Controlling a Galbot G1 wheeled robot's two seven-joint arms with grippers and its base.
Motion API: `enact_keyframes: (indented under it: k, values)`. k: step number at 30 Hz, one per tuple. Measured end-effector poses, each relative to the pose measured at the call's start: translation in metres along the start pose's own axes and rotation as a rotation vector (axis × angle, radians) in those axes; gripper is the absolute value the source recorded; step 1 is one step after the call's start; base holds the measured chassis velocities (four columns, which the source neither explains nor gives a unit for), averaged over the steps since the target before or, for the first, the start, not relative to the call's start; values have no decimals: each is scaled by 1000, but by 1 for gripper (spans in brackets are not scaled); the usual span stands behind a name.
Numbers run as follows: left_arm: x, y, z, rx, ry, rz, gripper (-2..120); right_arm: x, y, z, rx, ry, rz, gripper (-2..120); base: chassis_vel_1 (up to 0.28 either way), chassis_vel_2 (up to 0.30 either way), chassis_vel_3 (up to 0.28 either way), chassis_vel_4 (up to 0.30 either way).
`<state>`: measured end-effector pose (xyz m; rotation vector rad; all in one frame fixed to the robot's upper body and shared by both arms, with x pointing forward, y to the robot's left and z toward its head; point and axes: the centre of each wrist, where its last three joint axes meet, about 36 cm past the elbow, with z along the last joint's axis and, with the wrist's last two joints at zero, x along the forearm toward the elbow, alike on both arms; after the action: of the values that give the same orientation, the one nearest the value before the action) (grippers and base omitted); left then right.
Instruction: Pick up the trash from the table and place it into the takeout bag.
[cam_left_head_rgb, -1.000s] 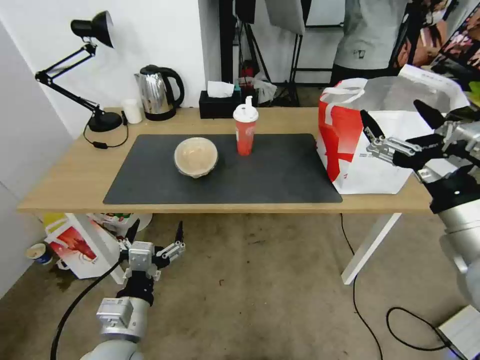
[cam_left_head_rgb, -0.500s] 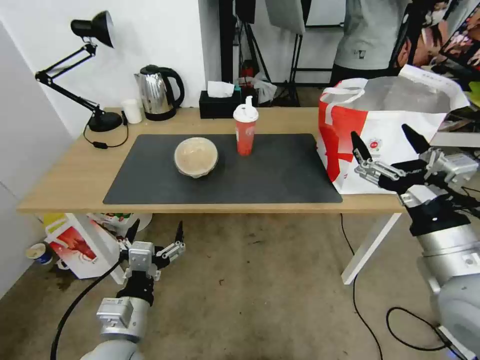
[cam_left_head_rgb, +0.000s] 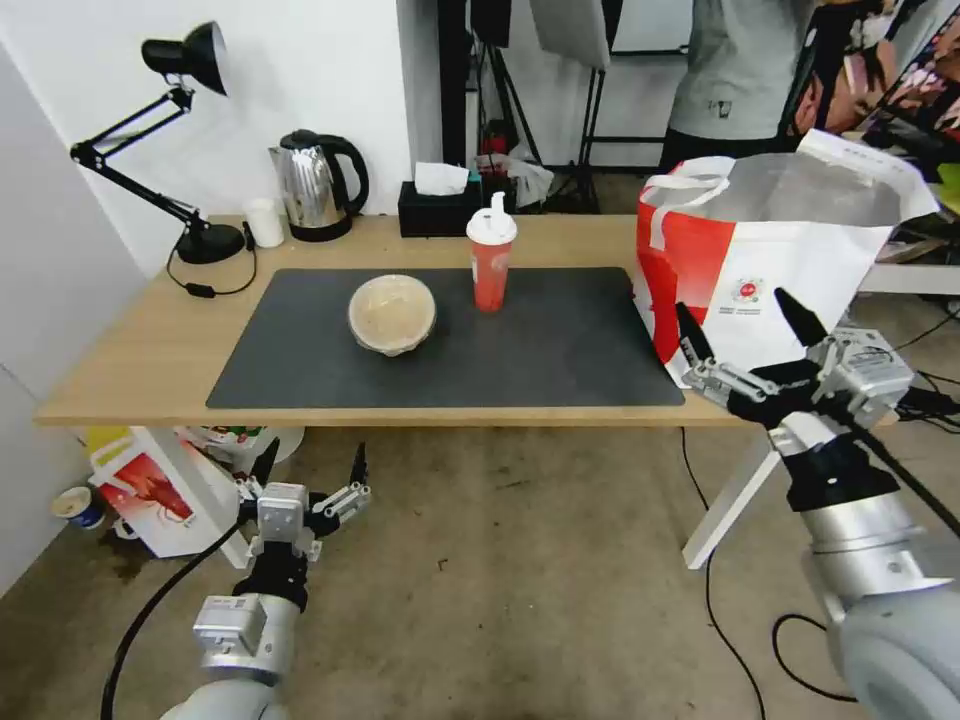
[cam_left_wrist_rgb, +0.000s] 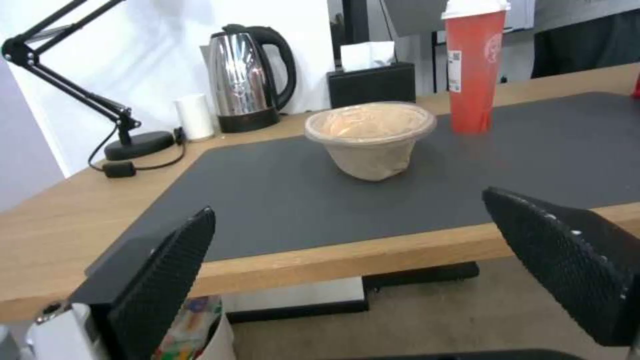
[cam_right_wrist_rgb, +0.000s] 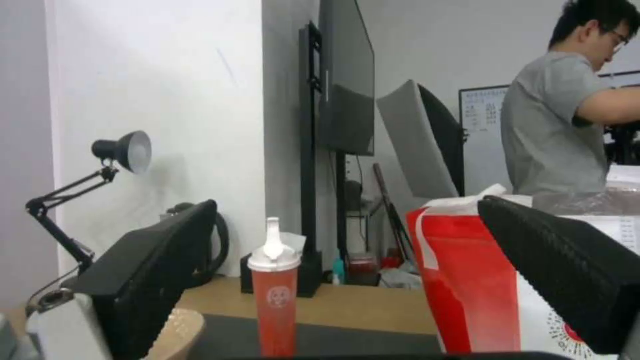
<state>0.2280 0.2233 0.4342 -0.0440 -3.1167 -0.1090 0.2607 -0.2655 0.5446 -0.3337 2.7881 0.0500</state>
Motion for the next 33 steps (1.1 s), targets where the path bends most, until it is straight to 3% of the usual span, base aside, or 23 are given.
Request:
enact_keyframes:
  k: [23,33]
  values:
    - [0,0,0,0,0,0,100,26,45,21,34,-124,-22,100,0,0,0,0]
    - [0,0,0,0,0,0,100,35,58,45,16,-100,-16,100,0,0,0,0]
